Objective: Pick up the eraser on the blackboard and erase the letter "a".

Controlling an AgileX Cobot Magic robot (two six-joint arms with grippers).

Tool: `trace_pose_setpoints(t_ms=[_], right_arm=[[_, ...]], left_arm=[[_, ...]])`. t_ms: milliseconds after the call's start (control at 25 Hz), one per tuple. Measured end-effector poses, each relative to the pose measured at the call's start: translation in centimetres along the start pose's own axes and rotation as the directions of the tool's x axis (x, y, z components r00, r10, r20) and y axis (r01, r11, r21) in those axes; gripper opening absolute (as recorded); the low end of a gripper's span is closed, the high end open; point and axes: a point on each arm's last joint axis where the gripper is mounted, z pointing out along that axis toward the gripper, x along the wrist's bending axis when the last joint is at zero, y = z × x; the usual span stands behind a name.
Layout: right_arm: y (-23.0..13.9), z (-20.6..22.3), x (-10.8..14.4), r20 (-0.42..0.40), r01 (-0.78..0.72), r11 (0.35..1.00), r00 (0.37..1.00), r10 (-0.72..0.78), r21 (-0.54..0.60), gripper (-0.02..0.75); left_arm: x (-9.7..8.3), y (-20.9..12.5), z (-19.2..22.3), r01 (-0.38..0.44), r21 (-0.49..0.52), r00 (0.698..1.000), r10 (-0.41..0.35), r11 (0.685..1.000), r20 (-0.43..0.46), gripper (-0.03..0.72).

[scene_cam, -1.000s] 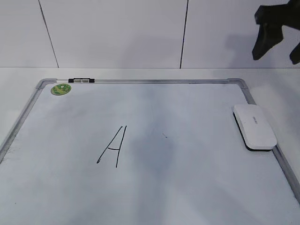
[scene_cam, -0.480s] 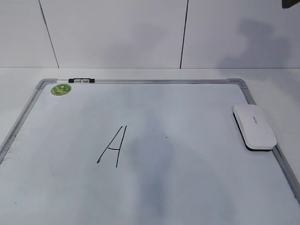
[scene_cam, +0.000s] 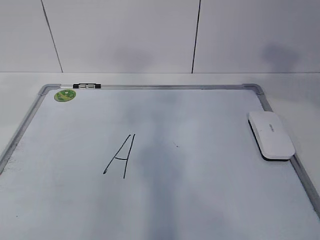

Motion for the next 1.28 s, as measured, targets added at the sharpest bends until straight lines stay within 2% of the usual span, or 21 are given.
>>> trace_pose_setpoints(t_ms=[320, 680, 1040, 1280], right_arm=[[-6.0, -3.9, -0.5, -0.015, 0.032, 0.997, 0.999, -0.033, -0.07, 0.618], [-11.3, -6.9, -1.3, 0.0, 0.077, 0.982, 0.997, -0.078, -0.175, 0.609], [-15.4, -5.0, -2.8, 0.034, 0.139, 0.982, 0.99, -0.135, -0.125, 0.598], [-17.7, -3.0, -4.7, 0.116, 0.22, 0.974, 0.97, -0.214, -0.051, 0.596]], left_arm=[[-0.3, -3.7, -4.4, -0.035, -0.141, 0.998, 0.041, 0.989, 0.037, 0.529], [0.3, -8.8, -5.9, -0.055, -0.224, 0.995, 0.073, 0.973, 0.071, 0.529], [1.1, -13.6, -3.5, -0.053, -0.193, 0.994, 0.069, 0.98, 0.081, 0.529], [1.5, -15.6, -1.3, -0.057, -0.138, 0.995, 0.068, 0.989, 0.074, 0.529]])
